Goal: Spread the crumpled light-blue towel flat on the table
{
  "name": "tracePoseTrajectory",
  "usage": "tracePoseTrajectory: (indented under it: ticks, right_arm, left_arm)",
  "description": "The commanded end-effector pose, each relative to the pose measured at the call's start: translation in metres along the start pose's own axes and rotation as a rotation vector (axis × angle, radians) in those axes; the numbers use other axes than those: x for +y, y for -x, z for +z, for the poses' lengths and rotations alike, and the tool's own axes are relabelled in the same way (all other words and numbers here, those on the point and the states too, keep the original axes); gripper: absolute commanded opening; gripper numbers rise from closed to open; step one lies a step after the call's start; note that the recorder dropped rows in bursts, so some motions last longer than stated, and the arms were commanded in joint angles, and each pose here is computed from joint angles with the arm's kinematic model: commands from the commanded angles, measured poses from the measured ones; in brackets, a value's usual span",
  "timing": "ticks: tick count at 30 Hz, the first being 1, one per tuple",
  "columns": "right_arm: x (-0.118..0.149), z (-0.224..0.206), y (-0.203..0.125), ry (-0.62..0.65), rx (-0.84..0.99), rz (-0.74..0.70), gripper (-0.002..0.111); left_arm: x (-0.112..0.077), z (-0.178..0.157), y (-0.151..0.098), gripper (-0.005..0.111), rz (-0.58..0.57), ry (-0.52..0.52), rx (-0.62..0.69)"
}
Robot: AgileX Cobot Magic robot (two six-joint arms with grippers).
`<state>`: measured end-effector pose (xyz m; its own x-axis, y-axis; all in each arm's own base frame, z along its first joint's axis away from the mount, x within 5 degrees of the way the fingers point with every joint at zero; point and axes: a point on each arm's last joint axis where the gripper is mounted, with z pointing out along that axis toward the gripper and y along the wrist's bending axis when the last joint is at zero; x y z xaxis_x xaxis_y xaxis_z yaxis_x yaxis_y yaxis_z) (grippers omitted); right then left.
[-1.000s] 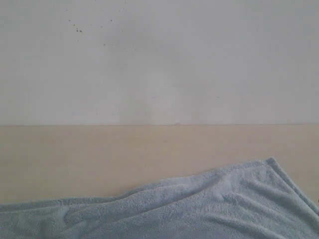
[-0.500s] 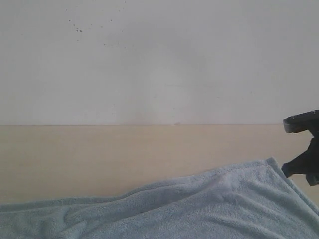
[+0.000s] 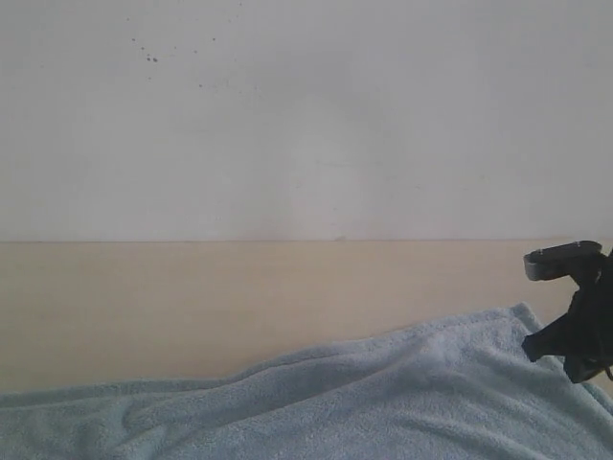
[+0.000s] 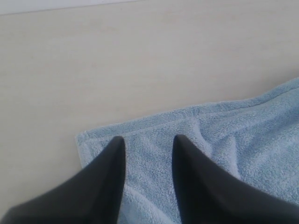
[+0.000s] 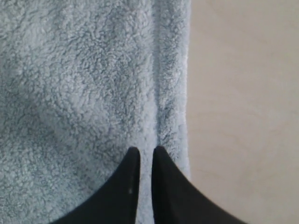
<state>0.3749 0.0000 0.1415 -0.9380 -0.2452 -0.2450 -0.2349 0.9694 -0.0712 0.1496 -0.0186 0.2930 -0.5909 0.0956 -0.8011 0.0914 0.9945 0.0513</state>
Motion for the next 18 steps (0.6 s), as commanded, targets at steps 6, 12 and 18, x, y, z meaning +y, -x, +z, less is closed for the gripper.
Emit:
tracePoseTrajectory:
  ticks: [6,12,18]
  right_arm:
    - [-0.002,0.003,0.003,-0.003,-0.028,-0.007,0.009]
    - [-0.001,0.012,0.002,0.006,-0.011,-0.001,0.009]
    - [0.003,0.026,0.0,0.039,0.014,0.012,0.009]
  left_arm:
    - [-0.002,-0.001,0.0,0.033,0.001,-0.014,-0.016]
    - [-0.002,-0.001,0.0,0.033,0.001,-0.013,-0.012]
    - [-0.002,-0.001,0.0,0.033,0.001,-0.014,-0.014]
